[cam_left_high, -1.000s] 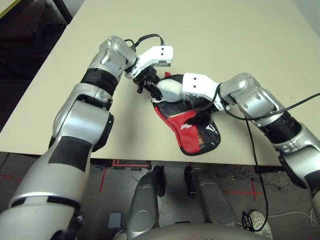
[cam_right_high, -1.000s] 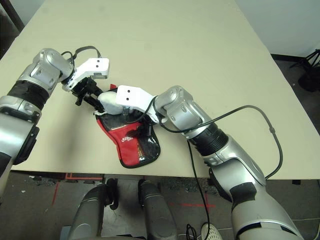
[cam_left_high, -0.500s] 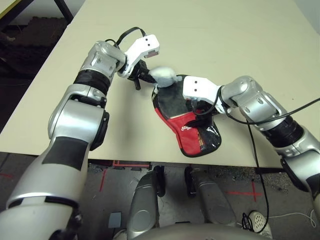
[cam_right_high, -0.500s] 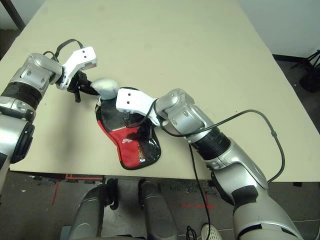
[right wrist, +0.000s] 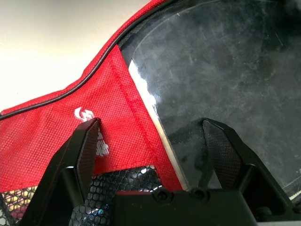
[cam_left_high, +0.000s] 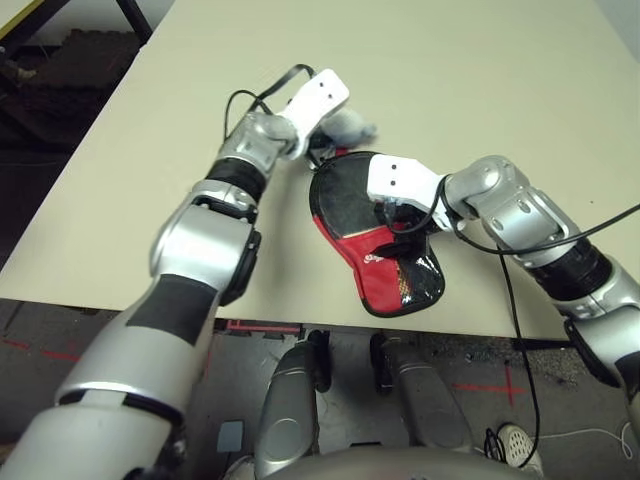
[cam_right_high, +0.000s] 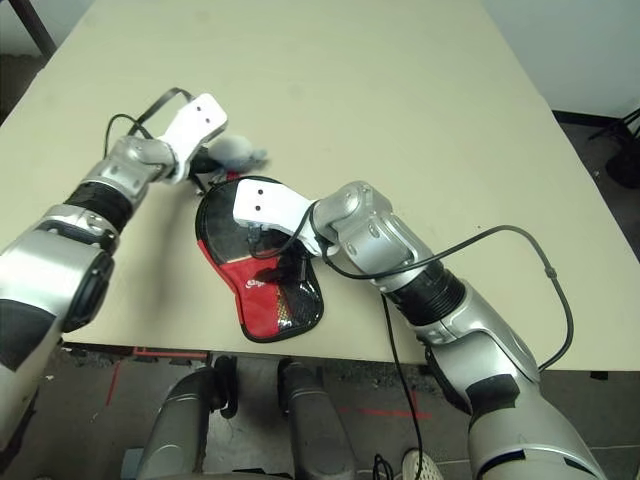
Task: Store the ping-pong paddle in its case and zip it.
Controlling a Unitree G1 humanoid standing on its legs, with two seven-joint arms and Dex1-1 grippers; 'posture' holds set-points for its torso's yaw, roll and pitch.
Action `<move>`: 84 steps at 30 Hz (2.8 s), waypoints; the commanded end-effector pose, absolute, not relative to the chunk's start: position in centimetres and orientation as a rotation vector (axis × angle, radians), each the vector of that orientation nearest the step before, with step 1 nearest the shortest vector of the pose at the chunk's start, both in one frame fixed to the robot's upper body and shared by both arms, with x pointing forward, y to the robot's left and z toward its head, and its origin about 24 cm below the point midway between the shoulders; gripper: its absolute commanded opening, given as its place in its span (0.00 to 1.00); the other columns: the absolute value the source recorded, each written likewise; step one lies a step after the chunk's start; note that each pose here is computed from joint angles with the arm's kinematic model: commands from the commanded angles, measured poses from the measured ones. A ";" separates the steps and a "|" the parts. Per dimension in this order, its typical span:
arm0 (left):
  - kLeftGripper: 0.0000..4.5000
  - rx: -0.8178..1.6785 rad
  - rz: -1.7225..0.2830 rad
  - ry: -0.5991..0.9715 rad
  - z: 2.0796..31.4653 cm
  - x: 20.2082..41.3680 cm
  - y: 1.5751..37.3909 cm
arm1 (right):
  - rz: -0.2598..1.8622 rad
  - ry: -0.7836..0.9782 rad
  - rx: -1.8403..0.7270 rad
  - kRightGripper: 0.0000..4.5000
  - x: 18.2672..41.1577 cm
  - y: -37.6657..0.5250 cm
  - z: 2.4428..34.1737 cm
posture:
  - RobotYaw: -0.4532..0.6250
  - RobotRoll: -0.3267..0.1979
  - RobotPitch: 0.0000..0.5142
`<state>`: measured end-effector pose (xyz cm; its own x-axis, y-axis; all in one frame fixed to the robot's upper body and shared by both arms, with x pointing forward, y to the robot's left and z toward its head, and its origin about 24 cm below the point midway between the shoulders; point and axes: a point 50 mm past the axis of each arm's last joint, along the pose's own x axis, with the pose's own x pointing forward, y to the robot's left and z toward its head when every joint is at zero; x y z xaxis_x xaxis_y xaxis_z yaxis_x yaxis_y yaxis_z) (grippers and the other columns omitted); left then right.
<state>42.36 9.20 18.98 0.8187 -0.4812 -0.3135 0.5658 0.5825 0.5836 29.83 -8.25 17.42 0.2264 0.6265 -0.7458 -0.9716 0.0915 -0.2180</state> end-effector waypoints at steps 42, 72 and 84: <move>0.80 0.505 -1.069 0.056 19.4 40.1 2.8 | 1.308 0.648 -0.696 1.00 30.4 -7.6 14.5 | 0.28 0.62 0.55; 1.00 0.480 -1.027 0.070 22.1 40.9 10.1 | 1.048 0.491 -0.534 1.00 33.4 -14.0 27.5 | 0.28 0.62 0.51; 1.00 0.618 -1.354 0.239 20.2 38.2 8.9 | 0.574 0.375 -0.533 1.00 40.1 -16.2 27.3 | 0.29 0.62 0.50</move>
<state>38.57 9.00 20.50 0.2547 -0.8500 -0.4611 0.9486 0.1271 0.2897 39.79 -15.88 28.09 0.7762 0.4339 -0.4575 -0.6073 0.7094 -0.3577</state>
